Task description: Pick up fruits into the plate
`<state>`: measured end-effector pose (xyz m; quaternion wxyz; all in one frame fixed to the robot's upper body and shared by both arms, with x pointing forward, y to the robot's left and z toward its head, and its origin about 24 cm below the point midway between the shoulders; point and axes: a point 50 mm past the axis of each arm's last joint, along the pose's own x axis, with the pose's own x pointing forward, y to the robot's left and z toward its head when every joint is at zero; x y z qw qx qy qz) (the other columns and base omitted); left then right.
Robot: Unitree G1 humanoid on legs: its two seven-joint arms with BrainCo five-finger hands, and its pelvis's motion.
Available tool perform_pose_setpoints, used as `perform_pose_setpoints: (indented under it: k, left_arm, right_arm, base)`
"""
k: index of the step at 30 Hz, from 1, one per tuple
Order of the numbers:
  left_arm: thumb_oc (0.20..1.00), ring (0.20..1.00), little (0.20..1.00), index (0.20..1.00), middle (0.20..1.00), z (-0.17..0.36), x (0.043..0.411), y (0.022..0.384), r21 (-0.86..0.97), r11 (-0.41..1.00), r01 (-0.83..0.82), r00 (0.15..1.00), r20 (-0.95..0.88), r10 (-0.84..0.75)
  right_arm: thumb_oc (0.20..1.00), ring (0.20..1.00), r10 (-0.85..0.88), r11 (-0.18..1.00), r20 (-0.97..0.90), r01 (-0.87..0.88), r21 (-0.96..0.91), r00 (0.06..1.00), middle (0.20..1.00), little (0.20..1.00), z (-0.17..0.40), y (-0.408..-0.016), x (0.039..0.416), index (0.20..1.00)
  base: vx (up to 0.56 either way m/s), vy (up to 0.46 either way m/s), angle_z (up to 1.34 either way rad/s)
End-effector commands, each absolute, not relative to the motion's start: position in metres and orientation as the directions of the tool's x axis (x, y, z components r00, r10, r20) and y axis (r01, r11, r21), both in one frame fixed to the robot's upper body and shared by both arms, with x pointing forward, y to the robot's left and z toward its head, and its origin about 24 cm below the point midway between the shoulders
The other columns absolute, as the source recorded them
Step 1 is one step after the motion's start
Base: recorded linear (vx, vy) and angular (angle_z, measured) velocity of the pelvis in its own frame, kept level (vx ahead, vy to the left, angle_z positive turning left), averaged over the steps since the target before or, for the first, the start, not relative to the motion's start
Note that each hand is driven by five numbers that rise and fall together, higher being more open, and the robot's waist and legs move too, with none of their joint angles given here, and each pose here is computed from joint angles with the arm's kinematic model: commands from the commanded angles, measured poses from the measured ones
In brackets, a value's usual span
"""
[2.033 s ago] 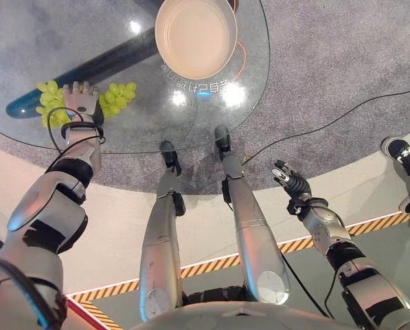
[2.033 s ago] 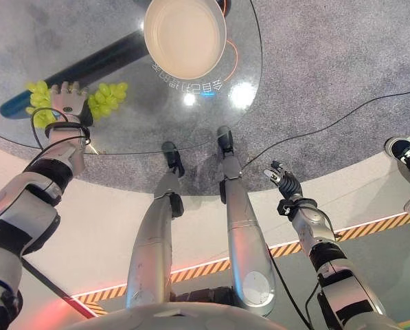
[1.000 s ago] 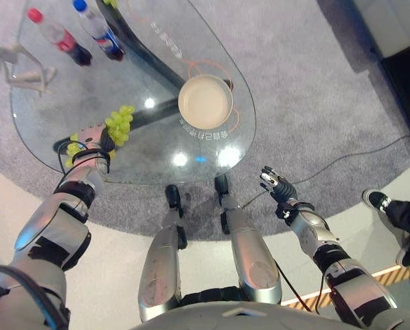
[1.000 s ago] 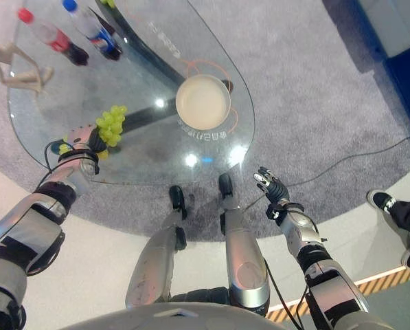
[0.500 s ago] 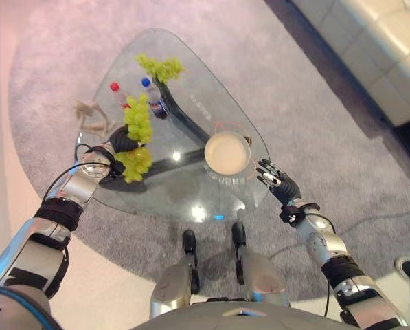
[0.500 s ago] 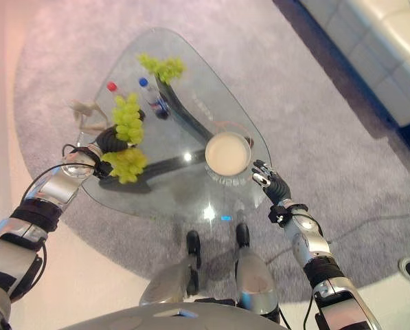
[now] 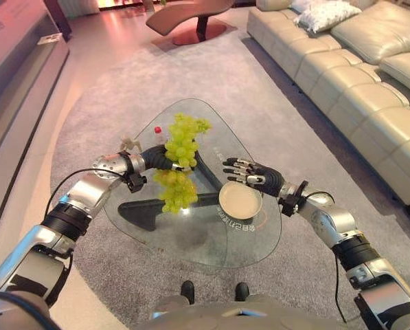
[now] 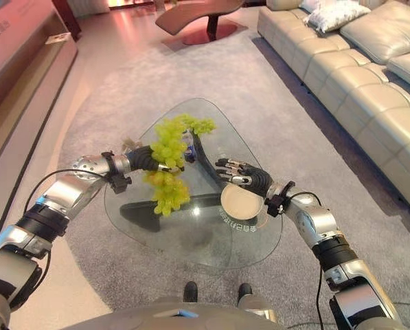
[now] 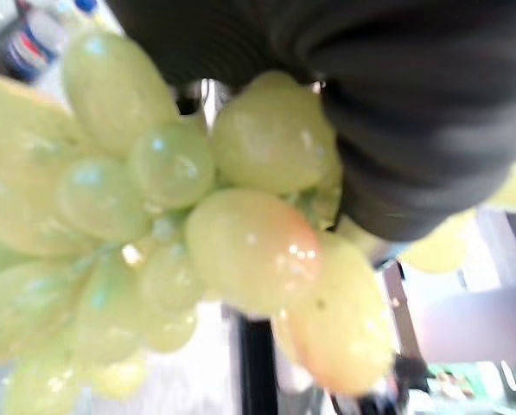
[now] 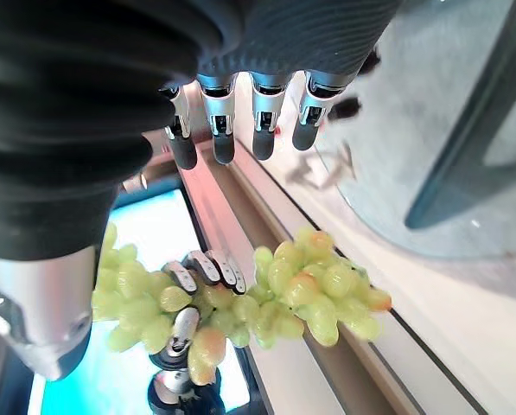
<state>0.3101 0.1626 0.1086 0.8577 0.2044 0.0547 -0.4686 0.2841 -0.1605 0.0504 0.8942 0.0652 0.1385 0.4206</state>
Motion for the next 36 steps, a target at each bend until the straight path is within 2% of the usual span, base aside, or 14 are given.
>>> perform_pose_setpoints:
  k: [1, 4, 8, 17, 21, 25, 26, 29, 30, 35, 36]
  left_arm:
    - [0.2, 0.2, 0.2, 0.2, 0.2, 0.145, 0.321, 0.134, 0.27, 0.427, 0.863, 0.473, -0.134, -0.871]
    - [0.2, 0.2, 0.2, 0.2, 0.2, 0.148, 0.317, 0.116, 0.223, 0.386, 0.895, 0.417, -0.107, -0.903]
    - [0.2, 0.2, 0.2, 0.2, 0.2, 0.15, 0.314, 0.107, 0.196, 0.367, 0.909, 0.388, -0.08, -0.918]
    - [0.2, 0.2, 0.2, 0.2, 0.2, 0.159, 0.307, 0.092, 0.158, 0.353, 0.922, 0.357, 0.008, -0.934]
    - [0.2, 0.2, 0.2, 0.2, 0.2, 0.16, 0.305, 0.089, 0.185, 0.346, 0.92, 0.349, 0.017, -0.937]
    - [0.2, 0.2, 0.2, 0.2, 0.2, 0.161, 0.305, 0.091, 0.187, 0.348, 0.919, 0.35, 0.02, -0.936]
    - [0.2, 0.2, 0.2, 0.2, 0.2, 0.161, 0.304, 0.093, 0.19, 0.352, 0.916, 0.354, 0.024, -0.935]
    - [0.2, 0.2, 0.2, 0.2, 0.2, 0.161, 0.303, 0.095, 0.194, 0.358, 0.913, 0.36, 0.024, -0.933]
    - [0.2, 0.2, 0.2, 0.2, 0.2, 0.16, 0.304, 0.096, 0.195, 0.362, 0.912, 0.365, 0.023, -0.931]
    - [0.2, 0.2, 0.2, 0.2, 0.2, 0.157, 0.304, 0.097, 0.206, 0.363, 0.909, 0.368, 0.015, -0.93]
    - [0.2, 0.2, 0.2, 0.2, 0.2, 0.154, 0.306, 0.1, 0.201, 0.368, 0.908, 0.374, 0.01, -0.927]
  right_arm:
    - [1.0, 1.0, 0.841, 0.534, -0.085, -0.799, 0.276, 0.534, 1.0, 1.0, 0.067, -0.146, 0.281, 1.0]
    - [1.0, 1.0, 0.866, 0.488, -0.057, -0.816, 0.31, 0.497, 1.0, 1.0, 0.065, -0.13, 0.278, 1.0]
    - [1.0, 1.0, 0.891, 0.435, -0.037, -0.829, 0.353, 0.452, 1.0, 1.0, 0.063, -0.119, 0.273, 1.0]
    - [1.0, 1.0, 0.931, 0.329, 0.008, -0.851, 0.409, 0.364, 1.0, 1.0, 0.06, -0.094, 0.262, 1.0]
    - [1.0, 1.0, 0.958, 0.213, 0.068, -0.852, 0.477, 0.278, 1.0, 1.0, 0.059, -0.08, 0.251, 1.0]
    - [1.0, 1.0, 0.965, 0.159, 0.1, -0.845, 0.51, 0.242, 1.0, 1.0, 0.059, -0.074, 0.245, 1.0]
    - [1.0, 1.0, 0.968, 0.09, 0.147, -0.831, 0.55, 0.202, 1.0, 1.0, 0.06, -0.068, 0.236, 1.0]
    - [1.0, 1.0, 0.969, 0.034, 0.182, -0.815, 0.579, 0.169, 1.0, 1.0, 0.061, -0.064, 0.231, 1.0]
    - [1.0, 1.0, 0.967, -0.029, 0.219, -0.792, 0.609, 0.133, 1.0, 1.0, 0.061, -0.06, 0.225, 1.0]
    - [1.0, 1.0, 0.954, -0.123, 0.284, -0.744, 0.657, 0.093, 1.0, 1.0, 0.061, -0.053, 0.217, 1.0]
    - [1.0, 1.0, 0.931, -0.234, 0.363, -0.687, 0.688, 0.047, 1.0, 1.0, 0.064, -0.048, 0.211, 1.0]
  base:
    - [0.01, 0.001, 0.18]
    - [0.01, 0.006, 0.18]
    - [0.0, 0.0, 0.0]
    - [0.0, 0.0, 0.0]
    - [0.01, 0.002, 0.0]
    - [0.0, 0.0, 0.0]
    - [0.0, 0.0, 0.0]
    - [0.0, 0.0, 0.0]
    - [0.0, 0.0, 0.0]
    - [0.0, 0.0, 0.0]
    - [0.0, 0.0, 0.0]
